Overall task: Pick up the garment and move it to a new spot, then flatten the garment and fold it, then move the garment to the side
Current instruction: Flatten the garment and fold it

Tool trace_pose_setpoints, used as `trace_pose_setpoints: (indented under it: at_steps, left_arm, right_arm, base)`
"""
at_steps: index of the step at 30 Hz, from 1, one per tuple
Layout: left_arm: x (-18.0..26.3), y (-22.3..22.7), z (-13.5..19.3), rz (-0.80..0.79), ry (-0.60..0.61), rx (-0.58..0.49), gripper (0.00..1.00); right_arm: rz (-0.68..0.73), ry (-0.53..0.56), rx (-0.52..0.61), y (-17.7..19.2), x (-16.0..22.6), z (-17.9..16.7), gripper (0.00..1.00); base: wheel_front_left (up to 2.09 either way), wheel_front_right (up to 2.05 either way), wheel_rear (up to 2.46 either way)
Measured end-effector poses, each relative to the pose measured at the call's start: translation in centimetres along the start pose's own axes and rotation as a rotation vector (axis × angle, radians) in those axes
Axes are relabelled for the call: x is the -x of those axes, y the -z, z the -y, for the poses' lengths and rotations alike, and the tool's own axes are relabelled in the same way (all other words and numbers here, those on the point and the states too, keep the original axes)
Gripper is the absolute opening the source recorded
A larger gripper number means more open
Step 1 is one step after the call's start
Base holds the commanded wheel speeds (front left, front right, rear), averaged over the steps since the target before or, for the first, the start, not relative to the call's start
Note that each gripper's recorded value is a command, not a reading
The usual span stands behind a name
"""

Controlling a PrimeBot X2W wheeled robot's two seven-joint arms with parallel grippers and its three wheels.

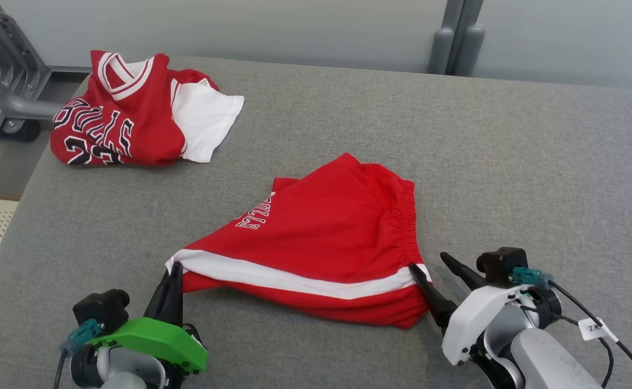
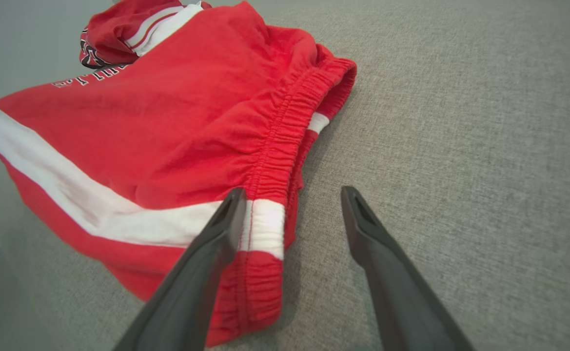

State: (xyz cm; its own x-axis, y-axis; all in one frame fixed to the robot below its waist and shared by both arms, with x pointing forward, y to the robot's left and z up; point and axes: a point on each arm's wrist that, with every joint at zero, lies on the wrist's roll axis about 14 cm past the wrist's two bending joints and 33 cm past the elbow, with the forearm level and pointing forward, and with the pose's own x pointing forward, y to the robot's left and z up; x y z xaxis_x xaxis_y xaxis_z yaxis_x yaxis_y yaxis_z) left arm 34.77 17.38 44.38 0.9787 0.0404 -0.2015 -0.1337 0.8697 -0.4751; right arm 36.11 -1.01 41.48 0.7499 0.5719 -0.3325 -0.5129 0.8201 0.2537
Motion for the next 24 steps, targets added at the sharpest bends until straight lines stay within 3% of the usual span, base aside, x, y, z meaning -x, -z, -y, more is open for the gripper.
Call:
trace_pose_setpoints:
  at_steps: [4,8,13,14,17,19,22,23,24]
  left_arm:
    - [0.2,0.2,-0.3,-0.004,-0.012,0.002,0.00]
    - [0.3,0.3,-0.4,-0.007,-0.015,-0.002,0.00]
    - [0.2,0.1,-0.4,0.001,-0.018,-0.001,0.00]
    - [0.1,0.1,-0.3,0.003,-0.016,-0.003,0.00]
    - [0.1,0.0,-0.3,0.005,-0.018,-0.003,0.00]
    - [0.0,-0.1,-0.4,0.007,-0.019,-0.002,0.00]
    - [-0.1,-0.1,-0.3,0.008,-0.017,-0.009,0.00]
    - [-0.1,-0.1,-0.2,0.008,-0.015,-0.010,0.00]
    - [-0.2,0.0,-0.1,0.008,-0.011,-0.013,0.00]
  right_arm:
    - [-0.026,-0.020,-0.016,0.5,-0.3,-0.5,1.00]
    - [-0.072,-0.039,-0.035,1.5,-0.3,-1.0,0.86]
    - [-0.107,-0.071,-0.066,2.3,-0.2,-1.9,0.80]
    - [-0.117,-0.081,-0.080,2.5,-0.2,-2.2,0.76]
    - [-0.115,-0.100,-0.106,2.3,-0.2,-2.8,0.49]
    - [-0.110,-0.105,-0.106,2.2,-0.1,-2.8,0.43]
    - [-0.093,-0.105,-0.087,1.7,0.0,-2.4,0.22]
    - [-0.086,-0.106,-0.077,1.4,-0.1,-2.2,0.00]
    - [-0.068,-0.116,-0.058,0.7,-0.1,-2.2,0.00]
  base:
    - [0.00,0.00,0.00]
    - [0.00,0.00,0.00]
    - [0.00,0.00,0.00]
    - [0.00,0.00,0.00]
    - [0.00,0.00,0.00]
    - [0.00,0.00,0.00]
    - [0.00,0.00,0.00]
    - [0.00,0.00,0.00]
    - [0.00,0.00,0.00]
